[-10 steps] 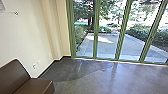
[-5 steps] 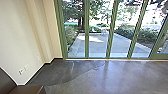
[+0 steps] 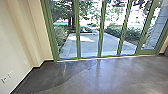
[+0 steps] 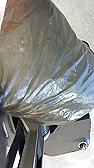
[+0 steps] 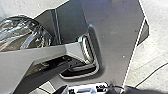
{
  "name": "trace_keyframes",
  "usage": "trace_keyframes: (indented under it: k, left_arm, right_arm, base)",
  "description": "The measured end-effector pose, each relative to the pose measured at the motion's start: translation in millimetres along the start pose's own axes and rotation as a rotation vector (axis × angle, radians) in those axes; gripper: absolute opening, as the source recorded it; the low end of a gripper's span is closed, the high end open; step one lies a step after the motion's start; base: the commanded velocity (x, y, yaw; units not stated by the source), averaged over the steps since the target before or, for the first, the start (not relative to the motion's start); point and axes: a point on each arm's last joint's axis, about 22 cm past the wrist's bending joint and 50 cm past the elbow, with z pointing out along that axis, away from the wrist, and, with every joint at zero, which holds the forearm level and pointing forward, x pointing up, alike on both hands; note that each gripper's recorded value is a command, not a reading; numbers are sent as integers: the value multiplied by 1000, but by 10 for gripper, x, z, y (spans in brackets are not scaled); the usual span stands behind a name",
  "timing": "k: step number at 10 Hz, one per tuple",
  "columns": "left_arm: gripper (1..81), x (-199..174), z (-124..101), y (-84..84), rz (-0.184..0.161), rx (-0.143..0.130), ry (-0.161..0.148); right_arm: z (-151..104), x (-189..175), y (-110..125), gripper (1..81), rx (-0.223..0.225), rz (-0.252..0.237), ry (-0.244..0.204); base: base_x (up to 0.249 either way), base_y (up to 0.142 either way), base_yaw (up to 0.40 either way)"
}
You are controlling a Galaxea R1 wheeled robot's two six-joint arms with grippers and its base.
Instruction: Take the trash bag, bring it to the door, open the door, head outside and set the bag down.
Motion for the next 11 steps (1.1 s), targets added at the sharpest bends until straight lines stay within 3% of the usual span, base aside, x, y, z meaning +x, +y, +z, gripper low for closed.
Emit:
trace_keyframes:
  k: [11]
  left_arm:
    - [10,1,1,3,0,0,0]
  right_arm:
    - [-2,-9,11,811,-2,0,-1]
  base:
    - [0,0,-272]
